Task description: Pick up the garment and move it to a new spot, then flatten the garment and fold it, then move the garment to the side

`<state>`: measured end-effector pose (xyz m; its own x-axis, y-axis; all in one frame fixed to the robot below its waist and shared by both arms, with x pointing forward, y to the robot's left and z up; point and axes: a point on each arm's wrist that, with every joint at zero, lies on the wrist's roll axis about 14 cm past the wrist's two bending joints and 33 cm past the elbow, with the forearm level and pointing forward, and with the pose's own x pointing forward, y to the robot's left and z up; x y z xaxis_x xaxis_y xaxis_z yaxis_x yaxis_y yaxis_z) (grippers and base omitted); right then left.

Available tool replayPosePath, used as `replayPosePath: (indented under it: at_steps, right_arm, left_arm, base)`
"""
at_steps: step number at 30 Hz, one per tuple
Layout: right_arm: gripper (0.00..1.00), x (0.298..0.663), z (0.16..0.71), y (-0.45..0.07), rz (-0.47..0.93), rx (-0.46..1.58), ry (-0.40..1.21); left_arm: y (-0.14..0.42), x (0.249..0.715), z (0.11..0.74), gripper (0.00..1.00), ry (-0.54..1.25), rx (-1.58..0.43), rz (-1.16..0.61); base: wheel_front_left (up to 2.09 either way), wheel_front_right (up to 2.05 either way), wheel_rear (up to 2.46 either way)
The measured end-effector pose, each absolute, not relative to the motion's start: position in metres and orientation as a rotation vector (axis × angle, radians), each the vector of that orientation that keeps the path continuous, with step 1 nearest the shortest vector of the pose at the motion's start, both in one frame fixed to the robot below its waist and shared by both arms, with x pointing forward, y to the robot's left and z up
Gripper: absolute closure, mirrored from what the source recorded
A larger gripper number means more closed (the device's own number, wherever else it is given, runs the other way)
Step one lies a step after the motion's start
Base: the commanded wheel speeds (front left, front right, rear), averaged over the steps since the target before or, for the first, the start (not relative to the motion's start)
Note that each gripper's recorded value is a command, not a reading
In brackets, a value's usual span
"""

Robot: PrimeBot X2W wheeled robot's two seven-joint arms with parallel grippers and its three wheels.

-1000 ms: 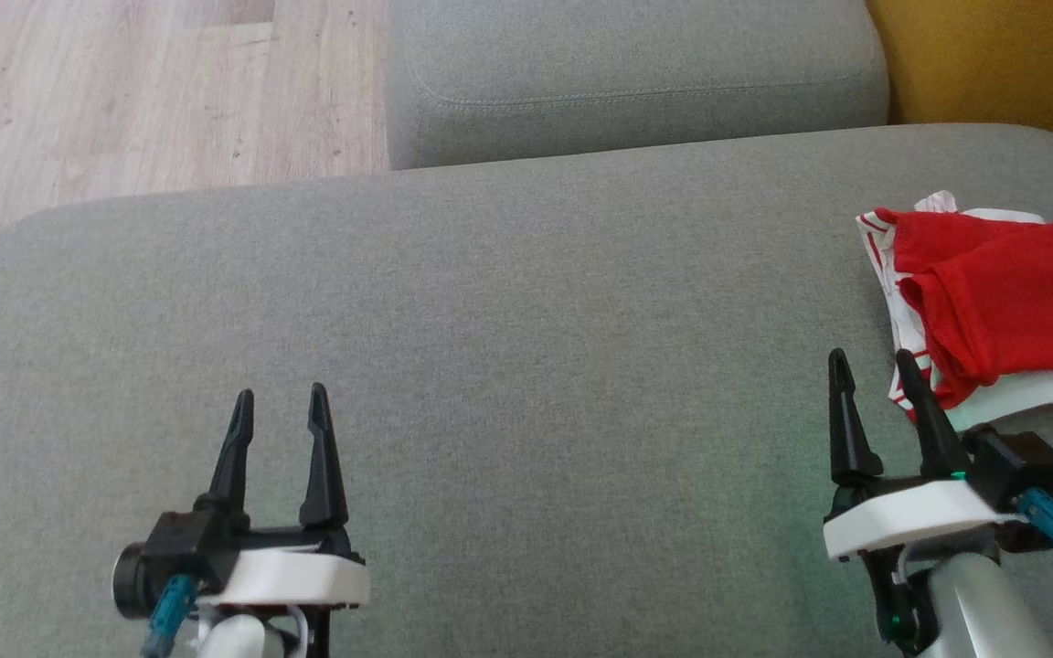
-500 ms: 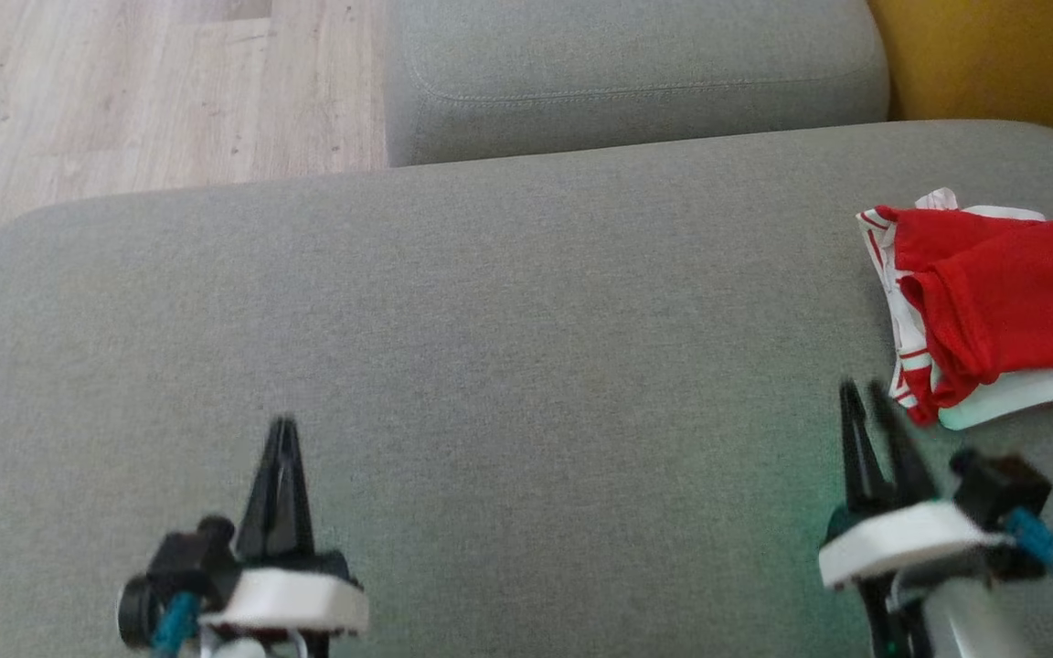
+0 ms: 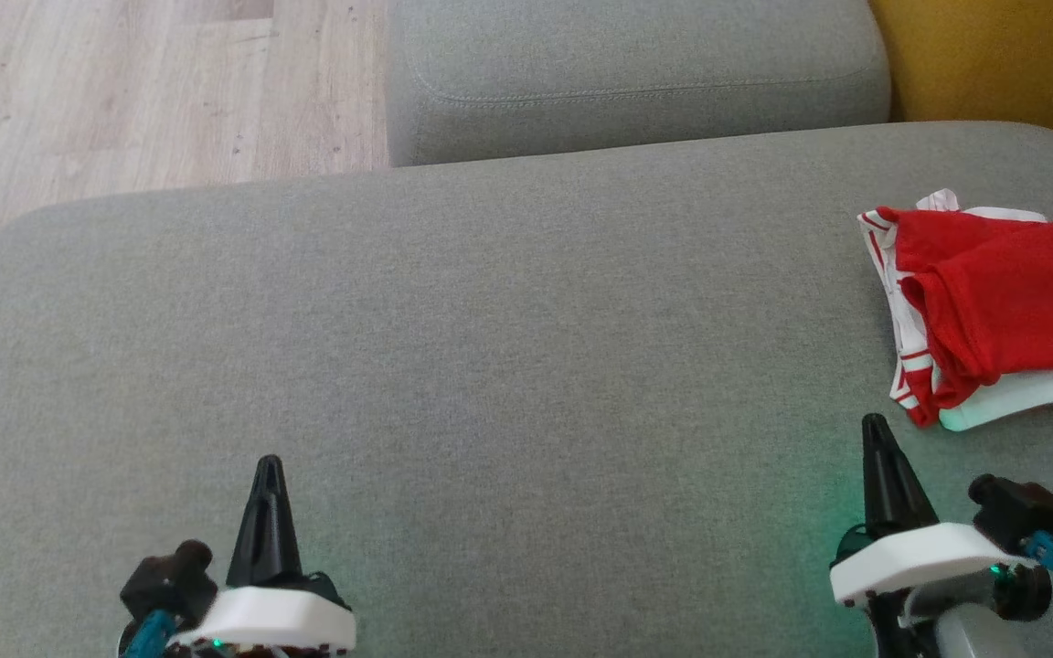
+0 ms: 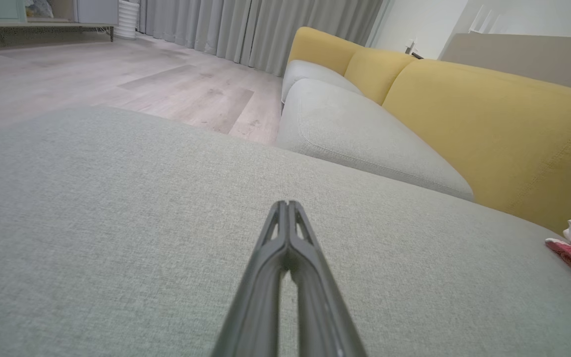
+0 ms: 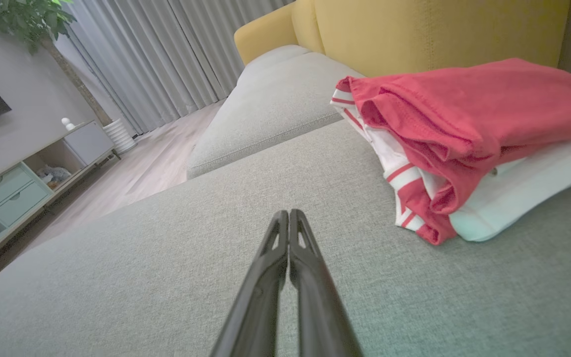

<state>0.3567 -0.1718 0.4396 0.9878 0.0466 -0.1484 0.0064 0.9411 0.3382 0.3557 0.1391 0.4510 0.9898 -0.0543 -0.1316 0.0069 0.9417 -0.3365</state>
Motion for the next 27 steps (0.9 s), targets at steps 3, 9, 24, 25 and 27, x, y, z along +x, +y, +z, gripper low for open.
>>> replayPosePath:
  at_steps: [3,9,24,25,27]
  right_arm:
    - [1.0,0.357,0.44,-0.174,0.01,0.377,0.157]
    - [1.0,0.358,0.441,-0.177,-0.01,0.441,0.156]
    - [1.0,0.36,0.443,-0.184,-0.054,0.599,0.157]
    - [1.0,0.36,0.443,-0.184,-0.058,0.61,0.157]
    - [1.0,0.36,0.444,-0.185,-0.064,0.633,0.154]
  left_arm:
    - [0.141,0.356,0.45,1.0,0.149,-0.374,-0.023]
    - [0.145,0.356,0.448,1.0,0.164,-0.437,-0.002]
    - [0.153,0.359,0.448,1.0,0.185,-0.598,0.034]
    - [0.154,0.359,0.447,1.0,0.188,-0.609,0.037]
    - [0.155,0.36,0.448,1.0,0.186,-0.632,0.038]
  base:
    - [0.0,0.0,0.0]
    - [0.0,0.0,0.0]
    - [0.0,0.0,0.0]
    - [0.0,0.0,0.0]
    - [0.0,0.0,0.0]
